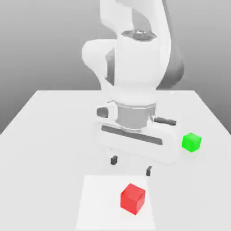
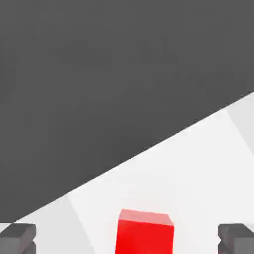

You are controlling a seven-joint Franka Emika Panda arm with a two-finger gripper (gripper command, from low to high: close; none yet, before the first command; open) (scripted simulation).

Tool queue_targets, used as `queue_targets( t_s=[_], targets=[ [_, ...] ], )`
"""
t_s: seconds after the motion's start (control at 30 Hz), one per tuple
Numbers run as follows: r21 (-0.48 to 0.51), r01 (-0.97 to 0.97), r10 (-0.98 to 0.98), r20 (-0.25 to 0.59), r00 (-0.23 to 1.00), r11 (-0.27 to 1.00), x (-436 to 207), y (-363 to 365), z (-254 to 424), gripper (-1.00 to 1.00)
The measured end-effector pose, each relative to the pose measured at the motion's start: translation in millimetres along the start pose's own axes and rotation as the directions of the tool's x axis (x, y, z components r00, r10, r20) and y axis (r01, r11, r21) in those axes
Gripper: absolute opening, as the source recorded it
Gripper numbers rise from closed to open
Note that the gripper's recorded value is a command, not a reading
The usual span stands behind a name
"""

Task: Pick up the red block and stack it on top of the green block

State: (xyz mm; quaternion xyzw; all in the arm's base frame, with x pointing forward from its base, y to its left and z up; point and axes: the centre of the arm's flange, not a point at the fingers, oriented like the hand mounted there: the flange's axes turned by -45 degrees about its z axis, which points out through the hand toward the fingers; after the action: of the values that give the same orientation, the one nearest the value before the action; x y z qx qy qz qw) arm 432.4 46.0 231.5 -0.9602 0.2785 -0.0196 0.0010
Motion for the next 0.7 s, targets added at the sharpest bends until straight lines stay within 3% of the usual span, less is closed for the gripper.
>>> queue_targets(
  t_s=[0.2, 0.23, 0.47, 0.7],
  targets=[
    [-0.012, -0.031, 0.032, 0.036, 0.999, 0.999, -11, 4, 74, 0.00],
    [-0.013, -0.031, 0.031, 0.036, 0.999, 0.999, -12, 4, 83, -1.00],
    [-0.012, -0.031, 0.031, 0.035, 0.999, 0.999, -12, 4, 83, -1.00],
    [-0.003, 0.038, -0.038, 0.039, 0.998, 0.999, -25, -11, 18, -1.00]
  ],
)
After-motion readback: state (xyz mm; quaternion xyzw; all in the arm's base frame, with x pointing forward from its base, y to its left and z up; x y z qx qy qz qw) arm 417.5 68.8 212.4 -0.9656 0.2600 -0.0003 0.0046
